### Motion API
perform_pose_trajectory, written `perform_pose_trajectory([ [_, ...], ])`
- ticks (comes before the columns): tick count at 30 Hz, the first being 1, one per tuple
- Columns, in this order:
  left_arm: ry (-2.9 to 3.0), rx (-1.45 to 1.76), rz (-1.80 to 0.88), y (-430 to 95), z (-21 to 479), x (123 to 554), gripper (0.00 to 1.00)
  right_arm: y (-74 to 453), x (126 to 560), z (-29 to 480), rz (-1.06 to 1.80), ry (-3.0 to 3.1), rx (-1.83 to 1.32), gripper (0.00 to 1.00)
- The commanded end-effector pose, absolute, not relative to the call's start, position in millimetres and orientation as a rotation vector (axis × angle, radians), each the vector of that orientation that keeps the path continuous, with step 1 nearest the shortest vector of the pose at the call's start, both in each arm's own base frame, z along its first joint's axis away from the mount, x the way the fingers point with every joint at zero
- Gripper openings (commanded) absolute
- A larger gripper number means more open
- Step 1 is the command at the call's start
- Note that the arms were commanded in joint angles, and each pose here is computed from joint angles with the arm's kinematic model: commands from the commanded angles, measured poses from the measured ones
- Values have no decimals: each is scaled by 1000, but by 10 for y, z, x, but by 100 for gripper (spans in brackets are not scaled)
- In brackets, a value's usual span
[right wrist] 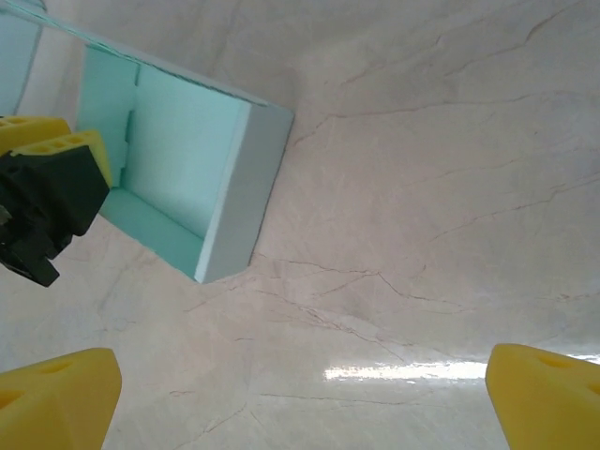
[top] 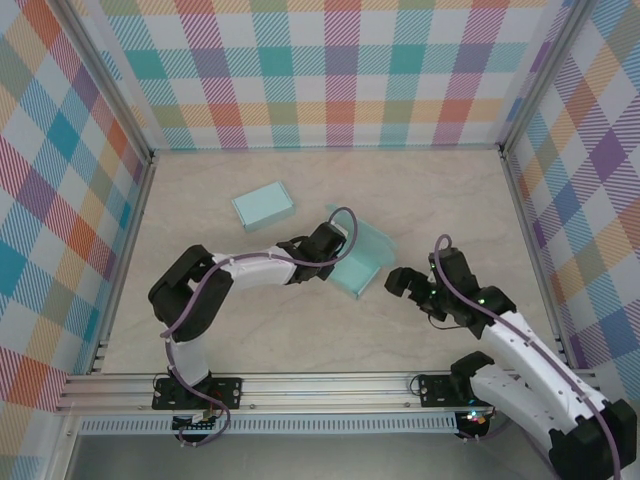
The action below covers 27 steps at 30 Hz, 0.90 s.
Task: Fold the paper box
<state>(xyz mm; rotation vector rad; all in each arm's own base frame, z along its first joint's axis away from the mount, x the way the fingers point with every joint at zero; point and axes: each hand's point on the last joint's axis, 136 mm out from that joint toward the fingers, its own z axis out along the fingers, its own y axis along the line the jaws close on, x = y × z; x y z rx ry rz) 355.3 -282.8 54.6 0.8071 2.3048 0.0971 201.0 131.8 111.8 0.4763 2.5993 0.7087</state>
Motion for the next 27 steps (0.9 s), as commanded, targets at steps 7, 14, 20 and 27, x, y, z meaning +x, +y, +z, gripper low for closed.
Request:
perform_pose_trajectory([
  [7, 2325, 814, 196, -2700, 446, 3614, 28, 1525, 2203, 989, 707, 2610, 474, 100],
  [14, 2344, 833, 237, -2672, 347, 3589, 12, 1615, 2334, 896, 656, 2630, 458, 100],
  [20, 2352, 814, 326, -2595, 280, 3610, 10, 1706, 2422, 840, 639, 2654, 431, 100],
  [27, 2394, 831, 471, -2469, 168, 3638, 10, 1651, 2415, 840, 595, 2650, 426, 100],
])
